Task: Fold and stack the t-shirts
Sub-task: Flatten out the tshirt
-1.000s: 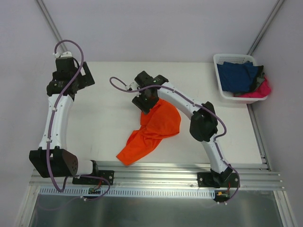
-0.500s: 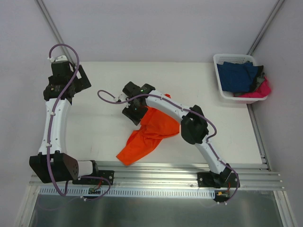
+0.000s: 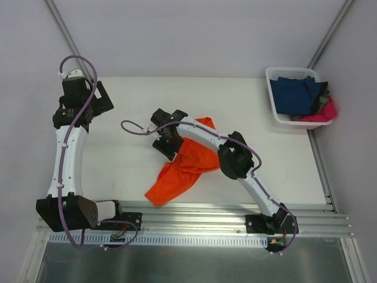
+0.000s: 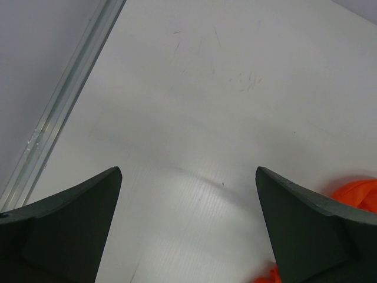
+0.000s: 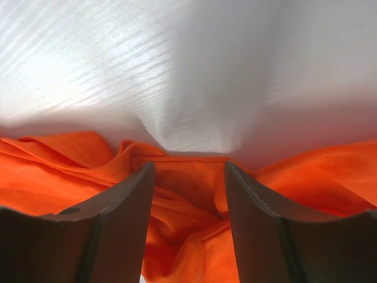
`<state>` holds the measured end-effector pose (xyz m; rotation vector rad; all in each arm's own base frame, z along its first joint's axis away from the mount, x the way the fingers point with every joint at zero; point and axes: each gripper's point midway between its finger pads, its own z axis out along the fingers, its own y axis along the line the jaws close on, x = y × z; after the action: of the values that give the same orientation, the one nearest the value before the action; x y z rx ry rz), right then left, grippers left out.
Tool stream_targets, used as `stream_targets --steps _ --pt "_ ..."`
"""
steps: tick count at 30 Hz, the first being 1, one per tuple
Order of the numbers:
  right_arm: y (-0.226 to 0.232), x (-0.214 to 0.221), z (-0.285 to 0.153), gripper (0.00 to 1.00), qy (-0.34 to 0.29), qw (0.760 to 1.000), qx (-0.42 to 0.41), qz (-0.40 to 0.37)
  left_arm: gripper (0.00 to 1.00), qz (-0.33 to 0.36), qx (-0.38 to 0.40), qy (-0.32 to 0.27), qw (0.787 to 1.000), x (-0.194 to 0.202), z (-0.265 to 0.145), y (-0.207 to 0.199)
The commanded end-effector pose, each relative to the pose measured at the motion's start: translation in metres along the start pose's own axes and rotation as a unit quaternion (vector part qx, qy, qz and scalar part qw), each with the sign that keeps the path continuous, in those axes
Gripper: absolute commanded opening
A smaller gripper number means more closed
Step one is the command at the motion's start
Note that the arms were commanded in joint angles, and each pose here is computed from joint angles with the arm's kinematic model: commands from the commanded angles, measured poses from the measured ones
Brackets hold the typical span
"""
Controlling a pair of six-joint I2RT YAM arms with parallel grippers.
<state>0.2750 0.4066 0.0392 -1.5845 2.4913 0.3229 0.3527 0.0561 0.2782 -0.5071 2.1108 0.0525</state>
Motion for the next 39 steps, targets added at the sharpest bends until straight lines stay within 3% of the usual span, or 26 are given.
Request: stream_targets --steps 1,23,26,39 --pt "-0.01 -0.019 -0.014 0.54 -0.03 0.999 0.029 -0.014 0.99 -0.017 0.009 -0.013 1.0 -0.004 -0.008 0.0" --pt "-0.034 -0.025 -0.058 0.5 -0.049 0.989 0.122 -0.065 0.99 -0.033 0.013 0.014 0.999 0.009 0.006 0.003" --pt "-0.03 -0.016 -0.064 0.5 -0.023 0.988 0.129 -0.084 0.99 -0.032 0.012 0.017 0.999 0.011 0.008 0.003" --pt "-0.028 -0.007 -0.052 0.49 -0.009 0.986 0.136 -0.09 0.99 -0.045 0.027 0.024 0.998 0.007 0.013 -0.002"
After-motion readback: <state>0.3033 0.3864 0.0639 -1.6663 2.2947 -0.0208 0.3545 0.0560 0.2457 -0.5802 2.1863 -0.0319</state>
